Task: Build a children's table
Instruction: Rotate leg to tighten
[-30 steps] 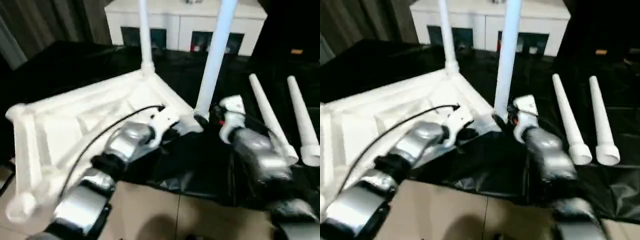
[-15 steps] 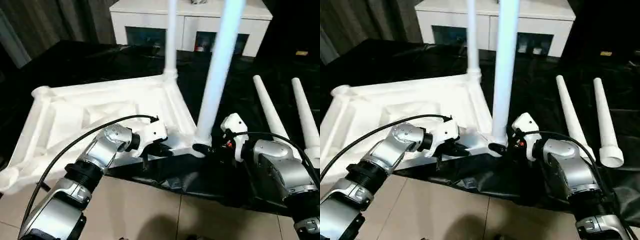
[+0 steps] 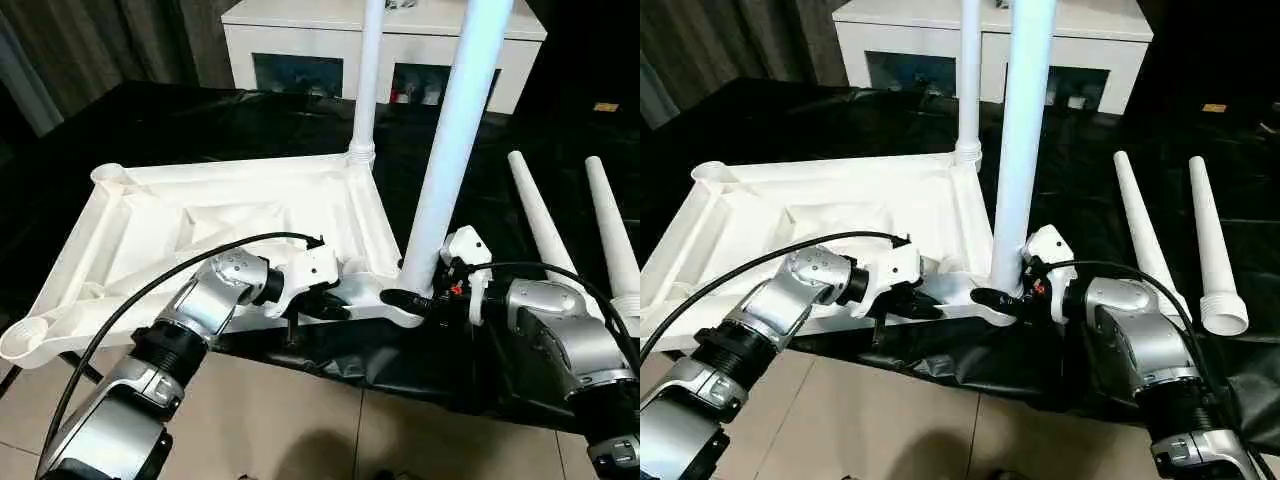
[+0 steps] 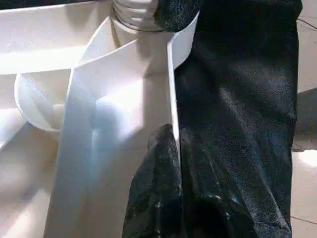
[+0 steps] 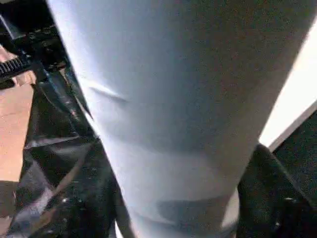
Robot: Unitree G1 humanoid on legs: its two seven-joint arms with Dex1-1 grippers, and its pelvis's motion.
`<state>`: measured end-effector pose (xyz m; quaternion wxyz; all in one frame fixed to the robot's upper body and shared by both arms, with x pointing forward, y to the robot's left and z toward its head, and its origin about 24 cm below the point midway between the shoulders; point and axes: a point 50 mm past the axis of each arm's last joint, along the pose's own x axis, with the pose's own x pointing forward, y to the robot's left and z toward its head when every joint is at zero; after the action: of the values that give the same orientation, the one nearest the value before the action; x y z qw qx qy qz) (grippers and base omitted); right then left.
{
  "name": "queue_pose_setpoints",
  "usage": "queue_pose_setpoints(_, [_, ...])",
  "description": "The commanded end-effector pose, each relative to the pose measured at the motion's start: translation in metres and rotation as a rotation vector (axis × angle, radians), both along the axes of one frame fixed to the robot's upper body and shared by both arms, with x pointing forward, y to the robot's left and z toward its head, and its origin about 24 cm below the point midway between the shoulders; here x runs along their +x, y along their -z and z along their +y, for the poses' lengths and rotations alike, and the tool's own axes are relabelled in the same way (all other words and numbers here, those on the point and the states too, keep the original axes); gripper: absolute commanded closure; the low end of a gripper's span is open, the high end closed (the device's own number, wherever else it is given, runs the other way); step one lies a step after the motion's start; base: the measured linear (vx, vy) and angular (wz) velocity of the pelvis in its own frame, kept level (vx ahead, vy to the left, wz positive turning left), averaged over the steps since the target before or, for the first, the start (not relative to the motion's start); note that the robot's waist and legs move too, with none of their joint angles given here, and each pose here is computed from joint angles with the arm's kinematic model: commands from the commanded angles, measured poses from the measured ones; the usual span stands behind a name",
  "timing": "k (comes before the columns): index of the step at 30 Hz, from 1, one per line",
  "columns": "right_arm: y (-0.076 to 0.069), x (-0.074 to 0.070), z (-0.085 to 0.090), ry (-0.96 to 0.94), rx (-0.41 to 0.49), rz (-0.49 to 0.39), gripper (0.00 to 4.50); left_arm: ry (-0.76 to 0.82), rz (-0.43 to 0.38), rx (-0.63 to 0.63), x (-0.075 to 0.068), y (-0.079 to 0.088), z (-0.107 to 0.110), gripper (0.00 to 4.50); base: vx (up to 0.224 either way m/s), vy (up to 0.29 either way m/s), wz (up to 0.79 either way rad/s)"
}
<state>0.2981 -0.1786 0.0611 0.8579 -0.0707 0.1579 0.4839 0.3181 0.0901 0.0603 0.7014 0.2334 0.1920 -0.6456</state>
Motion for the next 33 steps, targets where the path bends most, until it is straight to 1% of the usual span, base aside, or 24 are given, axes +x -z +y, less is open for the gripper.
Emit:
queue_pose_setpoints(1, [0.000, -0.001, -0.004, 0.008, -0.005, 0.005, 1.65, 0.059, -0.053, -0.027, 0.000, -0.013, -0.008, 4.50, 0.000, 0.000, 0.00])
queue_pose_setpoints(4, [0.002, -0.003, -0.005, -0.001, -0.019, 0.014, 1.79, 0.058, -0.052, -0.024, -0.001, -0.012, -0.008, 4.50, 0.000, 0.000, 0.00])
queue_pose_setpoints(9, [0.009, -0.003, -0.005, 0.024, -0.032, 0.038, 1.81, 0.041, -0.052, -0.017, 0.000, -0.010, -0.007, 4.50, 0.000, 0.000, 0.00])
queue_pose_setpoints(13, [0.020, 0.003, -0.005, 0.152, -0.057, 0.047, 1.82, -0.019, -0.054, -0.022, 0.004, -0.008, -0.011, 4.50, 0.000, 0.000, 0.00])
queue_pose_setpoints(14, [0.024, 0.007, -0.004, 0.234, -0.059, 0.053, 1.82, -0.059, -0.055, -0.029, 0.007, -0.007, -0.013, 4.50, 0.000, 0.000, 0.00])
queue_pose_setpoints(15, [0.031, 0.014, -0.001, 0.377, -0.042, 0.072, 1.83, -0.127, -0.059, -0.034, 0.011, -0.006, -0.018, 4.50, 0.000, 0.000, 0.00])
queue_pose_setpoints(17, [0.034, 0.018, 0.002, 0.455, -0.022, 0.088, 1.83, -0.165, -0.071, -0.029, 0.014, -0.005, -0.021, 4.50, 0.000, 0.000, 0.00])
queue_pose_setpoints(18, [0.036, 0.022, 0.004, 0.533, -0.014, 0.102, 1.83, -0.205, -0.080, -0.026, 0.017, -0.004, -0.024, 4.50, 0.000, 0.000, 0.00])
queue_pose_setpoints(19, [0.041, 0.027, 0.008, 0.654, -0.028, 0.116, 1.83, -0.284, -0.098, -0.030, 0.023, -0.004, -0.030, 4.50, 0.000, 0.000, 0.00])
queue_pose_setpoints(20, [0.041, 0.027, 0.008, 0.654, -0.028, 0.116, 1.83, -0.284, -0.098, -0.030, 0.023, -0.004, -0.030, 4.50, 0.000, 0.000, 0.00])
queue_pose_setpoints(21, [0.043, 0.029, 0.010, 0.703, -0.042, 0.117, 1.83, -0.317, -0.107, -0.032, 0.025, -0.004, -0.033, 4.50, 0.000, 0.000, 0.00])
queue_pose_setpoints(23, [0.045, 0.035, 0.018, 0.803, -0.038, 0.130, 1.83, -0.404, -0.118, -0.037, 0.031, -0.004, -0.038, 4.50, 0.000, 0.000, 0.00])
queue_pose_setpoints(25, [0.046, 0.041, 0.028, 0.929, -0.021, 0.155, 1.83, -0.503, -0.129, -0.040, 0.038, -0.005, -0.045, 4.50, 0.000, 0.000, 0.00])
queue_pose_setpoints(27, [0.046, 0.046, 0.037, 1.001, -0.017, 0.166, 1.83, -0.558, -0.139, -0.045, 0.042, -0.006, -0.051, 4.50, 0.000, 0.000, 0.00])
queue_pose_setpoints(28, [0.043, 0.053, 0.046, 1.084, -0.029, 0.153, 1.83, -0.596, -0.183, -0.031, 0.046, -0.008, -0.056, 4.50, 0.000, 0.000, 0.00])
queue_pose_setpoints(29, [0.043, 0.053, 0.046, 1.085, -0.029, 0.152, 1.83, -0.597, -0.184, -0.030, 0.046, -0.008, -0.056, 4.50, 0.000, 0.000, 0.00])
queue_pose_setpoints(31, [0.039, 0.057, 0.056, 1.073, -0.048, 0.119, 1.83, -0.592, -0.193, -0.038, 0.046, -0.011, -0.060, 4.50, 0.000, 0.000, 0.00])
queue_pose_setpoints(32, [0.038, 0.059, 0.058, 1.065, -0.045, 0.112, 1.83, -0.586, -0.199, -0.036, 0.046, -0.011, -0.060, 4.50, 0.000, 0.000, 0.00])
queue_pose_setpoints(33, [0.034, 0.060, 0.061, 1.055, -0.004, 0.102, 1.83, -0.580, -0.198, -0.037, 0.046, -0.011, -0.060, 4.50, 0.000, 0.000, 0.00])
